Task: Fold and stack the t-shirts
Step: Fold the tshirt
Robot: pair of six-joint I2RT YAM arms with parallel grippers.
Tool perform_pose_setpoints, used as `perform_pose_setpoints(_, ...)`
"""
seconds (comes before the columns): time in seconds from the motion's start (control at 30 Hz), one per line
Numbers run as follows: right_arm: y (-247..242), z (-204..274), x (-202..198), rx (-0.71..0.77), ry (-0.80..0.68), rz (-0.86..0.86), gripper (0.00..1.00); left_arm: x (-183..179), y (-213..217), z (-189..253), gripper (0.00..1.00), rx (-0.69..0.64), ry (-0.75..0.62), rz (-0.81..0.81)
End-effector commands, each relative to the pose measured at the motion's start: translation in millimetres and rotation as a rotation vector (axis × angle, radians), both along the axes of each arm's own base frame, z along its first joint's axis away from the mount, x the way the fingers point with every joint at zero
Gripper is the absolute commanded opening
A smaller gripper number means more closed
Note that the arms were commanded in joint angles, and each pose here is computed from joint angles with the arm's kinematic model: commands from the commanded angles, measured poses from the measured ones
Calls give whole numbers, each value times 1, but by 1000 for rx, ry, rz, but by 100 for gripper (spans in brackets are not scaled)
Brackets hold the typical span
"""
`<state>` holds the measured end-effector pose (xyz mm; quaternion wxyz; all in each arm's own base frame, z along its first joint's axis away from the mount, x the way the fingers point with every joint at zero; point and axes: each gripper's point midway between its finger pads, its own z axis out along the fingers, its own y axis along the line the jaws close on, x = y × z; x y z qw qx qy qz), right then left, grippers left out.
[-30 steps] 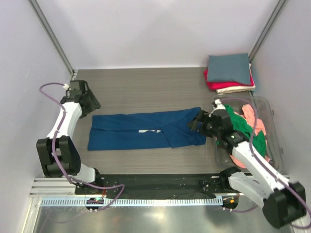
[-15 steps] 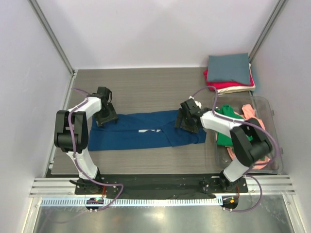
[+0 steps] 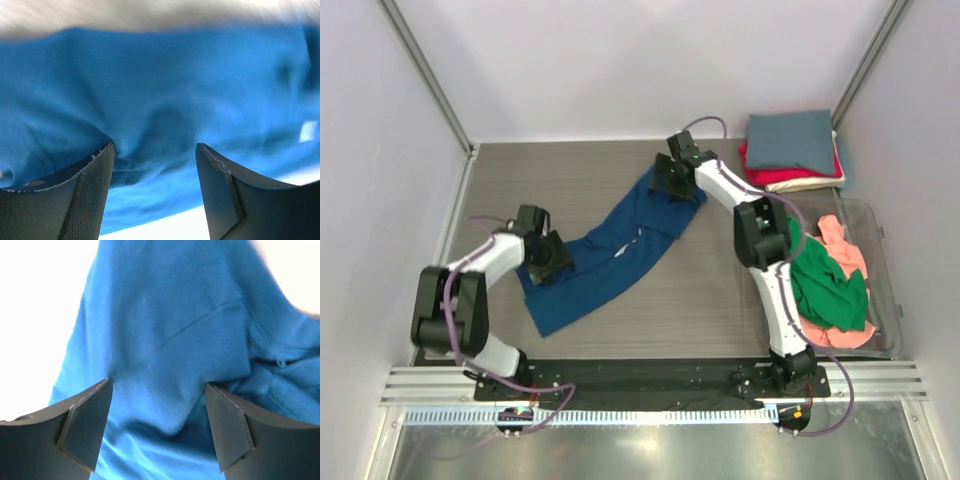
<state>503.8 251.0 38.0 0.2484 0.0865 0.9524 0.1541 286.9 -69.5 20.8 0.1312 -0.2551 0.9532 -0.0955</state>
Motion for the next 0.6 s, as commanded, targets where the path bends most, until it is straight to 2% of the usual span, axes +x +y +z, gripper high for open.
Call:
perform_pose_setpoints(0.0, 30, -44, 18, 56, 77, 166, 80, -68, -68, -21, 68, -207, 148, -23)
perform_pose_setpoints(0.1, 67, -28, 49, 178, -32, 252, 80, -88, -110, -13, 69, -238, 83, -28)
perform_pose_setpoints(0.17, 82, -21, 57, 237, -85, 289, 82, -111, -144, -6, 70, -291, 71, -18)
perform_pose_setpoints(0.2, 94, -15, 63, 281, -139, 319, 82, -107, -164, 2, 71, -348, 23, -32)
perform_pose_setpoints(0.3, 113, -24, 65, 345, -186, 373, 82, -133, -217, 18, 71, -449, 29, -94)
perform_pose_setpoints(0.43, 120, -32, 70, 344, -208, 374, 82, -150, -239, 35, 70, -430, 1, -162)
perform_pose_setpoints(0.57, 108, -38, 78, 274, -232, 337, 82, -162, -225, 51, 70, -392, -48, -173)
